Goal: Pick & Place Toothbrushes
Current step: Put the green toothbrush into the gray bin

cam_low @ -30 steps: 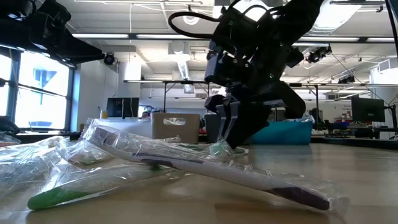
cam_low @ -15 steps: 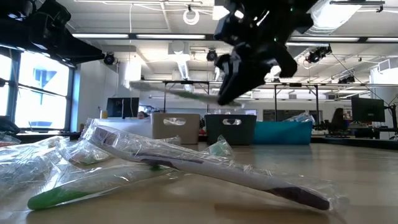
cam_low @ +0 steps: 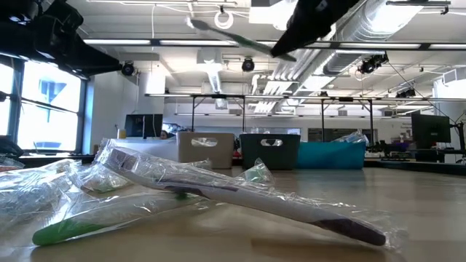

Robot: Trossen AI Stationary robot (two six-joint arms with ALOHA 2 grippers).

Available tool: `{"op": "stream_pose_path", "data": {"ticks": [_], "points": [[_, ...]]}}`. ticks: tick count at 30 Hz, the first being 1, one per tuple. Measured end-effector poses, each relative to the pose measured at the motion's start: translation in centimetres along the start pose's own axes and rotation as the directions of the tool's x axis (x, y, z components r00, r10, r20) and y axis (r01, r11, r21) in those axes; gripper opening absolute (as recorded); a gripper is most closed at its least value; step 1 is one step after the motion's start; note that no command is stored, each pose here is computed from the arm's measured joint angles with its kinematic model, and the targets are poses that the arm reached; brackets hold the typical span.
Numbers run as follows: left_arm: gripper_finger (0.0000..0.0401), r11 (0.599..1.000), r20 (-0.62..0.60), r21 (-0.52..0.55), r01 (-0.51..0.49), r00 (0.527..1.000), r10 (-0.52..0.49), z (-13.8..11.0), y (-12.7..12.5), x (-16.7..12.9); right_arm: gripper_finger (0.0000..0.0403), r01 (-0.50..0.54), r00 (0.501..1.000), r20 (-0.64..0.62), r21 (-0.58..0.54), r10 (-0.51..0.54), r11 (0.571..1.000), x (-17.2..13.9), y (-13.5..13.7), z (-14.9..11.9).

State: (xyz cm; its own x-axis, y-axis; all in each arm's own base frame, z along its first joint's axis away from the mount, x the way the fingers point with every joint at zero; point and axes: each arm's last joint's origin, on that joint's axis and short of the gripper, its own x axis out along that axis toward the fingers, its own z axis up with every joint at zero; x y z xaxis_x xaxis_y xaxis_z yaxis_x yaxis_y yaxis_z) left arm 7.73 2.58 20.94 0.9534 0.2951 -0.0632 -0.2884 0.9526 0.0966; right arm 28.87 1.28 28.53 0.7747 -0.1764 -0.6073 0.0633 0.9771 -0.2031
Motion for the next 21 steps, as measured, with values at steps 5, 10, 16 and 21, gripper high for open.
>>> {"op": "stream_pose_path", "data": {"ticks": [5,10,16,21], "points": [[0.0150,1.000,-0.006,0.000,0.000,1.000,0.000,-0.1,0.0,0.0,0.0017,0.063,0.996,-0.060,0.042,-0.060,0.997,-2.4,-0.1,-0.7],[0.0150,1.000,-0.009,0.000,0.000,1.000,0.000,-0.1,0.0,0.0,0.0017,0.111,0.982,-0.162,0.110,-0.092,0.988,-4.3,0.5,-1.9],[0.0150,1.000,-0.008,0.000,0.000,1.000,0.000,-0.1,0.0,0.0,0.0017,0.185,0.957,-0.253,0.152,-0.143,0.971,-5.6,1.9,-3.2],[0.0150,1.000,-0.009,0.000,0.000,1.000,0.000,-0.1,0.0,0.0,0.0017,0.230,0.946,-0.267,0.159,-0.183,0.960,-6.1,3.1,-3.8]]}}
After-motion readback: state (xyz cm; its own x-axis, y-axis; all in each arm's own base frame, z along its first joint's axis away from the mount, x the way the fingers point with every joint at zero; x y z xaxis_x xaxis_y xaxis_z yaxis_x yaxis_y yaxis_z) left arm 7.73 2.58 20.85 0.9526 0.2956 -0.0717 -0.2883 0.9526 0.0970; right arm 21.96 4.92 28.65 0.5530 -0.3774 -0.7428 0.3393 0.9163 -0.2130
